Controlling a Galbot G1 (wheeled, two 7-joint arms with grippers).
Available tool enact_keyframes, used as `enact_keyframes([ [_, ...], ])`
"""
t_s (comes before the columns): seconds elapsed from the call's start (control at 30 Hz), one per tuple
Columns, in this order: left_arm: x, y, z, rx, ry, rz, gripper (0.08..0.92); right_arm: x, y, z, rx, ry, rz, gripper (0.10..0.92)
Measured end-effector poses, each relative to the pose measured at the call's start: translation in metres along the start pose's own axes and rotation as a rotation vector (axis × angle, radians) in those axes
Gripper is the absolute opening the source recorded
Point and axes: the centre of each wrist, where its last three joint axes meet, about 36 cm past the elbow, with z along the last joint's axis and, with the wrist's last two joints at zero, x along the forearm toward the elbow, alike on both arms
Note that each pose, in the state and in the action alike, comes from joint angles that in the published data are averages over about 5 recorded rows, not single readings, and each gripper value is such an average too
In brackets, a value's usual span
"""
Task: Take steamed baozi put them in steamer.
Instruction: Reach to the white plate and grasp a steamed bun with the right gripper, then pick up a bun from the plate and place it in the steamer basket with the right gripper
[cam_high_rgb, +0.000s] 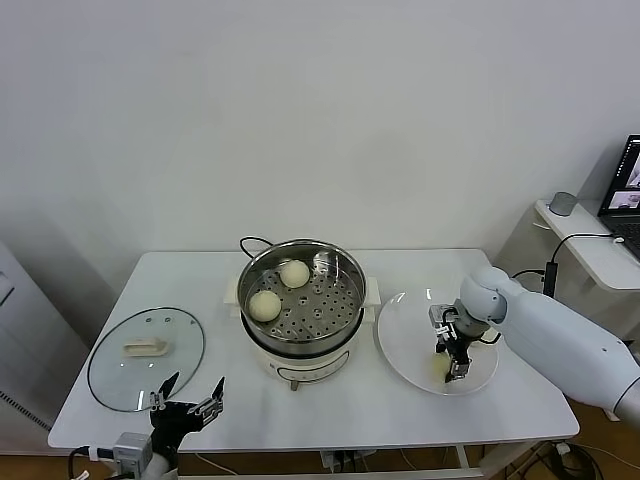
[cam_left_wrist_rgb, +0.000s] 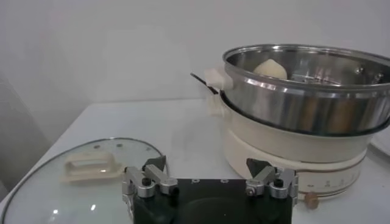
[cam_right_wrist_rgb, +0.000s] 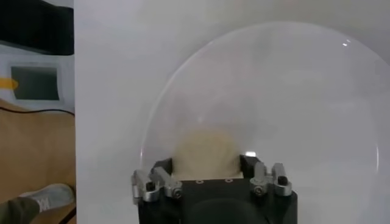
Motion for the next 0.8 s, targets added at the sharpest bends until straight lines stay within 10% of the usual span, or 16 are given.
enact_keyframes([
  [0.8,-0.003,0.006,-0.008,-0.053,-0.031,-0.064,0.823,0.215,-0.088,-0.089,0.104,-0.045,0.146,0.466],
])
